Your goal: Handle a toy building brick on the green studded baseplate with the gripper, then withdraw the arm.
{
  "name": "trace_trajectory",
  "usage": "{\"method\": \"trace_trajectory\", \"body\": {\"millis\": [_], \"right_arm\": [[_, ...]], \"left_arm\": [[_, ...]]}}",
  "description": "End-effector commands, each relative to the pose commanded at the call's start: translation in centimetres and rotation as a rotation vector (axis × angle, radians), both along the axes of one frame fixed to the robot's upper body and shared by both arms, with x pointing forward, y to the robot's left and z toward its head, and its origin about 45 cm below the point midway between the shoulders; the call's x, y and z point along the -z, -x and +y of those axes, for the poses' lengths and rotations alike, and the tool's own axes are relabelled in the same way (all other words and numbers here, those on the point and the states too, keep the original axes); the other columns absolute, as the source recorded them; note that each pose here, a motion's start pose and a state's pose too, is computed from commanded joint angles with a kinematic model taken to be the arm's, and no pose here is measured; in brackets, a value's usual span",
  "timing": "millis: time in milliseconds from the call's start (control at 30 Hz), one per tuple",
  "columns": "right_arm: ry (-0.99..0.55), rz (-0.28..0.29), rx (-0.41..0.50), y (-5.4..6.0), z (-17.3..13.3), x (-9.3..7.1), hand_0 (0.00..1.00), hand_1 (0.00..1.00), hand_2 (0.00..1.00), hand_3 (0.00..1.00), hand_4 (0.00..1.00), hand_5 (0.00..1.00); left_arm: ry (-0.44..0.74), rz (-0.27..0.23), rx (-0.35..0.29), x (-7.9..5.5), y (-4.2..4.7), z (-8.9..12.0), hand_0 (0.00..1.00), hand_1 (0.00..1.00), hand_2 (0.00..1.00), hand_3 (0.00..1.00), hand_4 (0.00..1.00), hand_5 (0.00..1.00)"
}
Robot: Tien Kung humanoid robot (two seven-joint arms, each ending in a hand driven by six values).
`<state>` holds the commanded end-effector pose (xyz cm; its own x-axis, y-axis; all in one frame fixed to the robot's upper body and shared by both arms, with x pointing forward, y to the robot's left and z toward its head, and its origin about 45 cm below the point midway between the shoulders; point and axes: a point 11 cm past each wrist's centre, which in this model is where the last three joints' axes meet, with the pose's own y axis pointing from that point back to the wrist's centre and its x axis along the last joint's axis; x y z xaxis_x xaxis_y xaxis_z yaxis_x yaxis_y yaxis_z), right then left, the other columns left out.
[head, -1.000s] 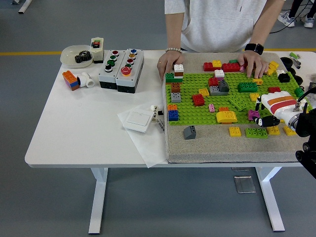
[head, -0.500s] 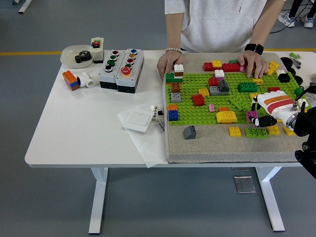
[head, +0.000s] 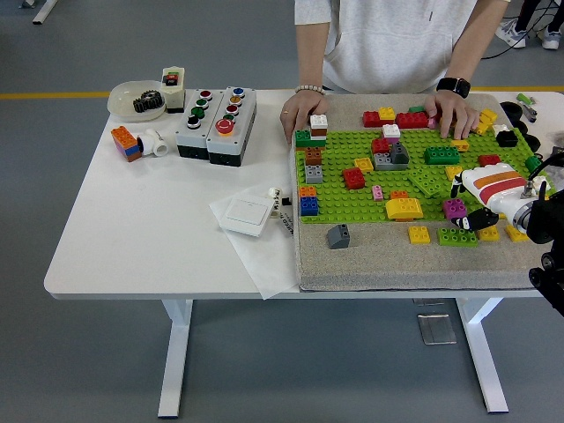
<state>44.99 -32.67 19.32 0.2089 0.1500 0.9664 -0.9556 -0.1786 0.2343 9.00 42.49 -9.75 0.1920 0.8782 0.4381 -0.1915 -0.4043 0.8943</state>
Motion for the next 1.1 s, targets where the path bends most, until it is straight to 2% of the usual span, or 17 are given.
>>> {"method": "trace_trajectory", "body": {"millis": [267,700,1100], "right_arm": [[0.004,-0.015,0.000,-0.15,-0.27,-0.54,0.461,0.548,0.621,0.589,0.856,0.329],[0.026,0.021,-0.005,-0.58,0.03,0.11,0.462,0.547,0.619,0.589,0.856,0.334],[0.033,0.030,0.006,-0.97,-0.01,0.41,0.455,0.541,0.609,0.571,0.844,0.339]], "left_arm": [[0.000,-0.001,0.001,-0.02,-0.11,-0.01,0.794,0.798,0.780,0.620,0.648,0.650],[0.002,-0.005,0.001,-0.02,-0.28,-0.12,0.796,0.800,0.781,0.620,0.650,0.653],[0.003,-0.010,0.002,-0.05,-0.48,-0.18,0.800,0.801,0.780,0.620,0.649,0.651]]}}
